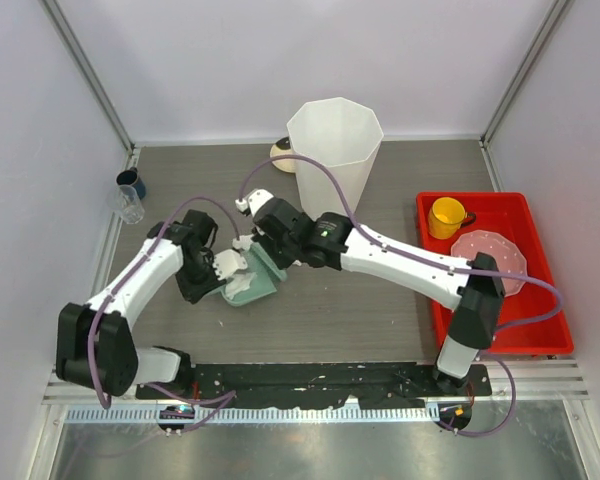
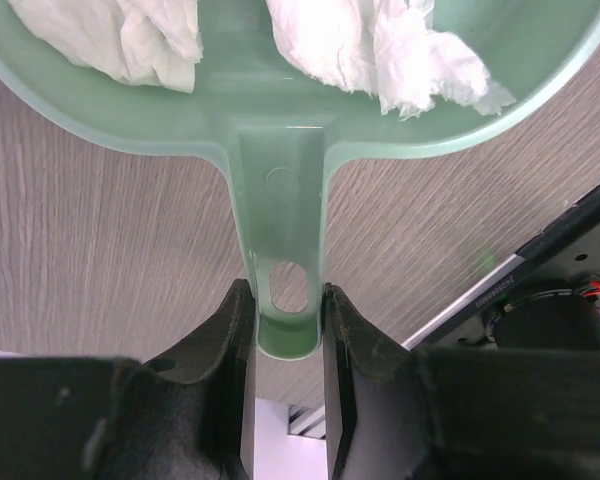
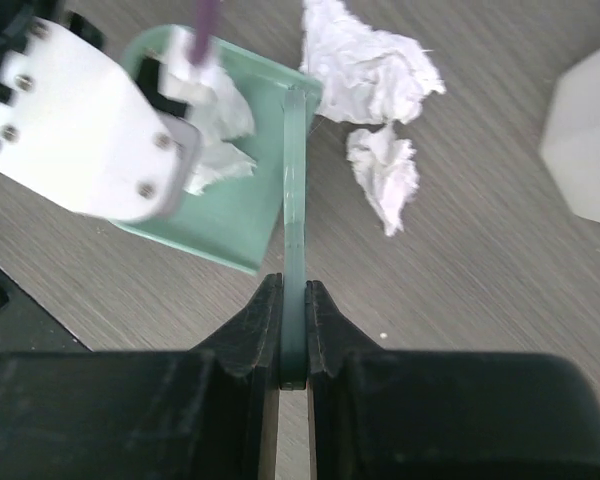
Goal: Sweep away the paper scraps from the table
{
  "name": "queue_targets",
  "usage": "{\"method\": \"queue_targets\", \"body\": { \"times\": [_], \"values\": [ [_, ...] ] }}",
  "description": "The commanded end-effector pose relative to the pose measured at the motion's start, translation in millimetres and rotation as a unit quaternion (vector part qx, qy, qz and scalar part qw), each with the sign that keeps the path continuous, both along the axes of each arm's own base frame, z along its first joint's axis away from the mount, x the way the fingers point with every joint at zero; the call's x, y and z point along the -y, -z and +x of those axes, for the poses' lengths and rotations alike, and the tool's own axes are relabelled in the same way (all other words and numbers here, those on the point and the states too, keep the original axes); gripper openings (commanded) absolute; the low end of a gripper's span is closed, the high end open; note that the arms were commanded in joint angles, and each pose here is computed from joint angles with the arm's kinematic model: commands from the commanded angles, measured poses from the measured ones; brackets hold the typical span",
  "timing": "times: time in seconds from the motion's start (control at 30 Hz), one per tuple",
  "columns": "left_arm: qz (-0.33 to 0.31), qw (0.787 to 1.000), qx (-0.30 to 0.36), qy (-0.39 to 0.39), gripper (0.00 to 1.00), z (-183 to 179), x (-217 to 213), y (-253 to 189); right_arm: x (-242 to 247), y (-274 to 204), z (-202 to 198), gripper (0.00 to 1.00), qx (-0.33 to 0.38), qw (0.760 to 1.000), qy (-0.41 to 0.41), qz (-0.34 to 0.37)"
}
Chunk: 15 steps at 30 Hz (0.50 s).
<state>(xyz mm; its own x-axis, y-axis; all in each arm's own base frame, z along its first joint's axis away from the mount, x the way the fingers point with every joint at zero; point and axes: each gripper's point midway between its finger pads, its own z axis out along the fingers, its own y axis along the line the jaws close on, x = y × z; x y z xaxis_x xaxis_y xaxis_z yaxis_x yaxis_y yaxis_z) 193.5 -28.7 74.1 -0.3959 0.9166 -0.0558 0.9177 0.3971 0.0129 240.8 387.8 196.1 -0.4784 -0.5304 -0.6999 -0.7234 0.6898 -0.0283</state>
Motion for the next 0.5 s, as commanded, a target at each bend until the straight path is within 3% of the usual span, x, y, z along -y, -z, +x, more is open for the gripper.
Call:
{"method": "queue_targets", "body": {
  "times": [0.0,0.2,0.3,0.4,0.47],
  "values": [
    [-0.057,0.998,0.013,-0.039,0.00,-8.0,7.6,-20.9,33.1,-93.4,15.4,0.01,0.103,0.991,0.060,0.059],
    [-0.083,0.994,0.017,-0.073,0.00,-20.2,10.1,-47.6,93.4,-149.3,18.8,0.01,0.180,0.970,0.136,0.093],
    [-0.113,0.990,0.024,-0.077,0.00,-20.2,19.0,-77.2,116.0,-146.2,17.4,0.01,0.173,0.969,0.141,0.105],
    [-0.133,0.985,0.074,-0.085,0.00,-0.2,25.1,-117.8,134.0,-139.7,13.7,0.01,0.167,0.971,0.130,0.113],
    [-0.138,0.982,0.093,-0.088,0.00,9.8,27.2,-133.1,130.2,-114.5,1.9,0.01,0.151,0.980,0.072,0.108]
  ]
}}
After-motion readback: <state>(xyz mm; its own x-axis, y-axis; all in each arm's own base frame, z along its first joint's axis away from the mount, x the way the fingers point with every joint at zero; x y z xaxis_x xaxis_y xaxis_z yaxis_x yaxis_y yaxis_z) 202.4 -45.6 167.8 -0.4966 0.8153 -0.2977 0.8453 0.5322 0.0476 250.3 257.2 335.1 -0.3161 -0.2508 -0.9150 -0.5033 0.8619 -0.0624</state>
